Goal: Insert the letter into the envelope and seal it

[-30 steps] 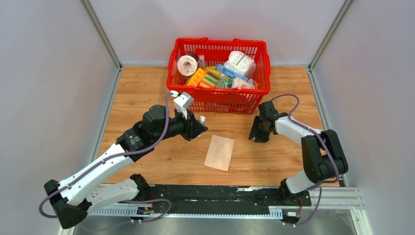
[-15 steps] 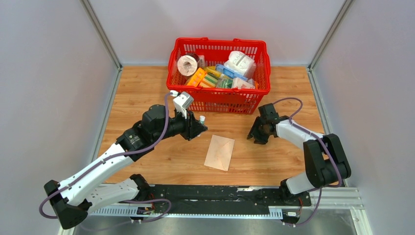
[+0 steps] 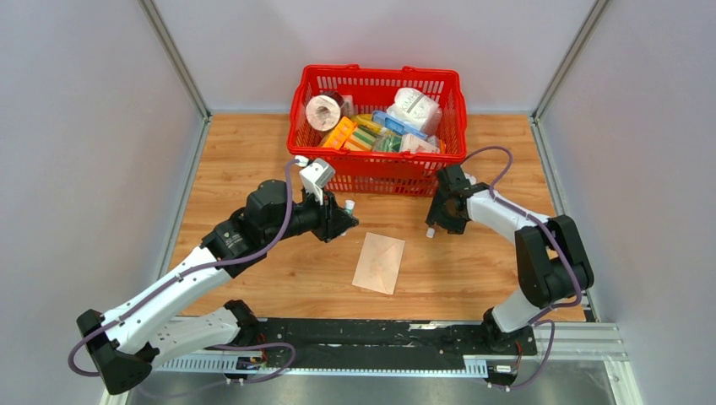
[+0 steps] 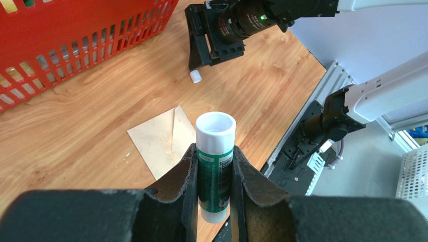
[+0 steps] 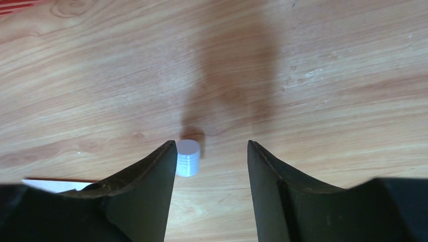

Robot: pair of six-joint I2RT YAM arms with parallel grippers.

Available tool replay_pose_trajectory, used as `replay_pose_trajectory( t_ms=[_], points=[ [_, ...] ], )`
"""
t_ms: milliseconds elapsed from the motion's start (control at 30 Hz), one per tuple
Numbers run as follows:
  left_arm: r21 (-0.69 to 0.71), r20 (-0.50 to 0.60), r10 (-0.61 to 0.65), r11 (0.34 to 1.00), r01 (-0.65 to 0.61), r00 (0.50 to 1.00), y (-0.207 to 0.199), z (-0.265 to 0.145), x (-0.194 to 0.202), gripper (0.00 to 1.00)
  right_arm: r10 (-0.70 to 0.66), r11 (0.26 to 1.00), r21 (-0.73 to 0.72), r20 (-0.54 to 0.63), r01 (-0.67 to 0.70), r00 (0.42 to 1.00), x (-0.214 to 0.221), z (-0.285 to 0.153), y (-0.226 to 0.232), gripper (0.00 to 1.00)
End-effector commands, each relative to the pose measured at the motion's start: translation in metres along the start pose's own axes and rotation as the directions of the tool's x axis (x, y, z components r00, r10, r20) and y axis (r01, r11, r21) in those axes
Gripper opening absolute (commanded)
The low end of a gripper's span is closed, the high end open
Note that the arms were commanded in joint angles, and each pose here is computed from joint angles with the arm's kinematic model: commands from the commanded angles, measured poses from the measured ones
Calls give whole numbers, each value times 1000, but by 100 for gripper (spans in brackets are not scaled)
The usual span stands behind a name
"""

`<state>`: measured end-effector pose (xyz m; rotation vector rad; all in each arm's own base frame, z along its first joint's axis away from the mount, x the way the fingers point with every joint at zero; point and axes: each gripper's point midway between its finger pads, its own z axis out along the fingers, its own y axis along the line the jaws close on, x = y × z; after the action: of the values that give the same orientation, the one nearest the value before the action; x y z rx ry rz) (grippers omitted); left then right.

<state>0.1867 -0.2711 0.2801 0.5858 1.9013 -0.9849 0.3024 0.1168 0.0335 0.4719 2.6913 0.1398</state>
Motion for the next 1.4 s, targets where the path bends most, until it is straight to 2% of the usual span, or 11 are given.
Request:
replay_pose_trajectory(
  t_ms=[0,300,433,500,600,833,1000,1133,1367],
  points=[
    [25,49,20,999,-22,999,-8,-5,-19,0,-208,974,-75,65,212,976,-12,-10,19,59],
    [35,37,20,999,-22,999,-9,-6,-17,0,-402,887,-198,117,418,908,-4,-16,43,61],
    [35,41,22,999,-23,999,-10,-8,-19,0,-388,895,-187,123,405,914,-3,-13,41,61],
    [35,42,22,999,-24,999,-10,-8,-19,0,-352,924,-111,134,367,926,-10,-9,29,61],
    [35,36,20,999,-21,999,-9,-6,-17,0,-304,945,-74,170,320,937,-16,-12,22,60],
    [28,32,24,999,-25,999,-8,-7,-17,0,-249,937,-172,285,305,926,-26,-36,28,60],
    [34,32,24,999,-25,999,-9,-6,-18,0,-322,881,-270,259,388,911,-5,-41,43,59],
    [35,28,23,999,-24,999,-9,-6,-17,0,-397,867,-232,214,441,892,13,-33,41,57],
    [34,26,22,999,-23,999,-9,-8,-17,0,-387,902,-122,198,415,901,6,-19,28,54]
  ],
)
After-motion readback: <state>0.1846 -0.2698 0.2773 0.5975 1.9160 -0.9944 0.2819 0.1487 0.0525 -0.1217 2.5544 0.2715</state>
